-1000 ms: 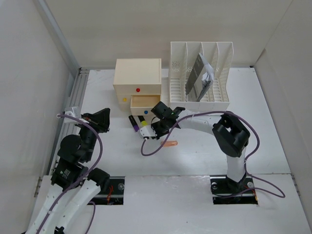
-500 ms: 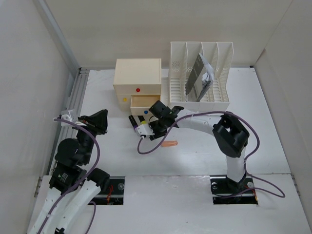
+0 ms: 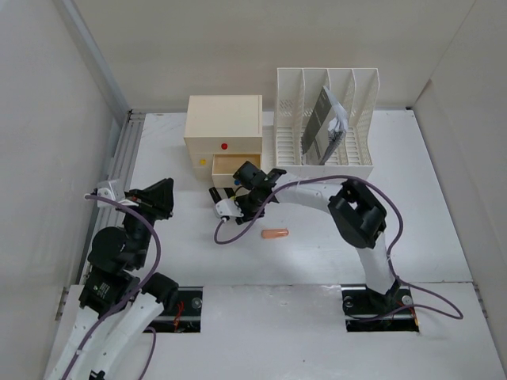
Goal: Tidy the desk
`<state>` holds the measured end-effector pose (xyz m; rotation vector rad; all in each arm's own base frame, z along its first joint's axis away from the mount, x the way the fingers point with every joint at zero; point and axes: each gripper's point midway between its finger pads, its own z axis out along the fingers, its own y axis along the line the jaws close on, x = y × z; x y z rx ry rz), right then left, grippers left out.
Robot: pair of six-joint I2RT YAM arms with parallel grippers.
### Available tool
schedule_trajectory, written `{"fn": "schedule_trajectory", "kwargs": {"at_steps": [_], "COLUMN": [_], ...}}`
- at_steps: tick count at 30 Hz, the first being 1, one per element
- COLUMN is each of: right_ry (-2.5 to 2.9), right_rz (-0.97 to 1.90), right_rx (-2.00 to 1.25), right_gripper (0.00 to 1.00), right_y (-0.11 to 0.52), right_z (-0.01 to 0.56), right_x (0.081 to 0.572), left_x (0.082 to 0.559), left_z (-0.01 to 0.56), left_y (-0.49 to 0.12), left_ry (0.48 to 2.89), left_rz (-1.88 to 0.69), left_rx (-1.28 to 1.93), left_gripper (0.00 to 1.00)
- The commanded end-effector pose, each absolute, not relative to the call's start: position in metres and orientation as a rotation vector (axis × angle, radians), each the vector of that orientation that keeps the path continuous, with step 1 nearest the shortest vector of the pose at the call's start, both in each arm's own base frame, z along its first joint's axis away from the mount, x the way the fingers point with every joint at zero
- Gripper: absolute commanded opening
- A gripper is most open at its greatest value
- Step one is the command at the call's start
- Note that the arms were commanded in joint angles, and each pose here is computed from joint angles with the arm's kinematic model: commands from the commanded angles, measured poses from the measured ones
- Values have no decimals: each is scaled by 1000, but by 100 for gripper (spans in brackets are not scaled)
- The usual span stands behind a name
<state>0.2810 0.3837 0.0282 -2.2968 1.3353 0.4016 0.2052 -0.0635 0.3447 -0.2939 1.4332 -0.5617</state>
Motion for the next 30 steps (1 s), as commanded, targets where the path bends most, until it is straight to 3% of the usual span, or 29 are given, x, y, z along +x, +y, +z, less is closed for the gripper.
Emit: {"fn": "schedule_trajectory", "kwargs": {"at_steps": [1,5,16,18,22,30], "right_ry": [1383,1380,1358,1351,1372,1347], "right_rz": [476,541,592,588,572,520], "right_rx": [-2408,-2453,-2435,-2429,-2406,-2317], "right_gripper": [39,11,12,15,33,36], "right_y": [375,370,370,372,374,387], "right_z": [1,-3,30,33,33,47], "right_x": [262,251,242,243,247,260], "left_x": [204,202,200,200,200,201], "left_z": [349,351,352,352,353,348], "left_y": [-62,-59,-58,-58,-58,-59], "left_ry": [1402,1392,1383,1383,1382,1391], "left_rz": [-566,-563,-567,-567,-574,-571], "left_rx": [-293,-302,-303,-303,-309,-308], "left_gripper": [14,15,15,15,15,15]}}
